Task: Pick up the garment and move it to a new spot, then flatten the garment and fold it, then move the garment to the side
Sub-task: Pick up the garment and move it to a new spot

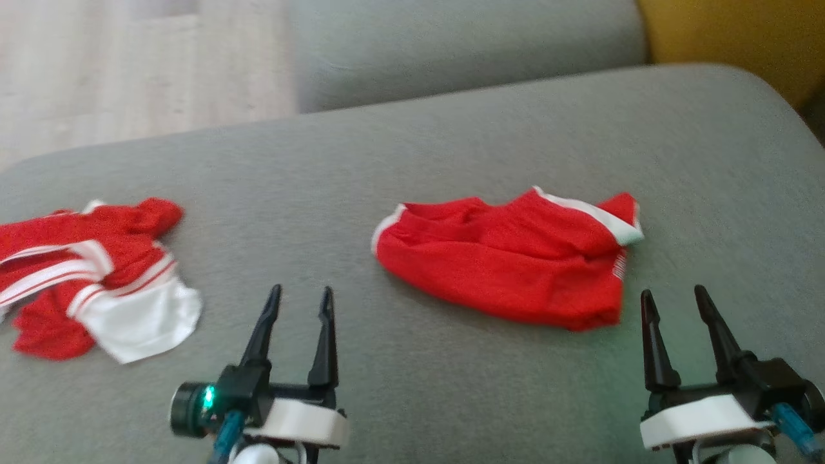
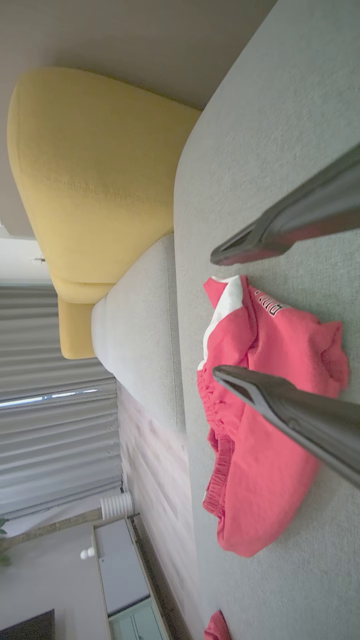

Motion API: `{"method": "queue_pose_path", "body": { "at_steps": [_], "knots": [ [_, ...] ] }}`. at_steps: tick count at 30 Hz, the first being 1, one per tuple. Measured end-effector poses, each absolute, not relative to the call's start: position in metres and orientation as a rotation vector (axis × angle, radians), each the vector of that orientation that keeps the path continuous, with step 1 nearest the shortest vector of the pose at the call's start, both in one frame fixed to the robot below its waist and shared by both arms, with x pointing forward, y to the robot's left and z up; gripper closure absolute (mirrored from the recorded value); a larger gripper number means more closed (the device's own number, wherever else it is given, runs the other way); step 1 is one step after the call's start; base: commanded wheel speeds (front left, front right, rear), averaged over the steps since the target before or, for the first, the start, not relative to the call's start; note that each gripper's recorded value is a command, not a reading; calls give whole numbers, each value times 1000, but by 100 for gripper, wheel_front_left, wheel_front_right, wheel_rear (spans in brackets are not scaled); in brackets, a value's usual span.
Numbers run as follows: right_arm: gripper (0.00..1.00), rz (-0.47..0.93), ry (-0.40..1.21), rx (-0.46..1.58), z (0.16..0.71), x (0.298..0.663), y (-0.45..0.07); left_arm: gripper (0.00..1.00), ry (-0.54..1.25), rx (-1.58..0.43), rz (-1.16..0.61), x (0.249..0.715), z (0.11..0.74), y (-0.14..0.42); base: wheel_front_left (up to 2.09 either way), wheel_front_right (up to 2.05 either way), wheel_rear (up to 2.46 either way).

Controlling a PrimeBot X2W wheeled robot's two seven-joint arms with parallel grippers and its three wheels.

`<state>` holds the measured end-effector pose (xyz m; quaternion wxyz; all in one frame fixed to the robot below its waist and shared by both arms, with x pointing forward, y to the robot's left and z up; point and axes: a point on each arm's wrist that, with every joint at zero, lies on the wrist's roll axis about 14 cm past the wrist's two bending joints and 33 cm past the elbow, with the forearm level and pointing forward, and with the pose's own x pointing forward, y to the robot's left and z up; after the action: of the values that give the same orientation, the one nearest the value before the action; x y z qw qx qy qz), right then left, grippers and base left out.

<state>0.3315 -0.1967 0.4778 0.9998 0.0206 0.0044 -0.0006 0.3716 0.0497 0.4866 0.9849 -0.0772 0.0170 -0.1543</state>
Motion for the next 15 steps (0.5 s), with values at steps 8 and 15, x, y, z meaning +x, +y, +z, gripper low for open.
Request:
{"method": "queue_pose_path", "body": {
  "at_steps": [8, 15],
  "knots": [
    [0, 60, -16, 46, 485, 334, -179, 0, -77, -107, -134, 339, 512, 101, 0, 0, 0],
    [0, 83, 25, 45, 471, 310, -173, 0, -13, -117, -63, 300, 487, 120, 0, 0, 0]
  ]
}}
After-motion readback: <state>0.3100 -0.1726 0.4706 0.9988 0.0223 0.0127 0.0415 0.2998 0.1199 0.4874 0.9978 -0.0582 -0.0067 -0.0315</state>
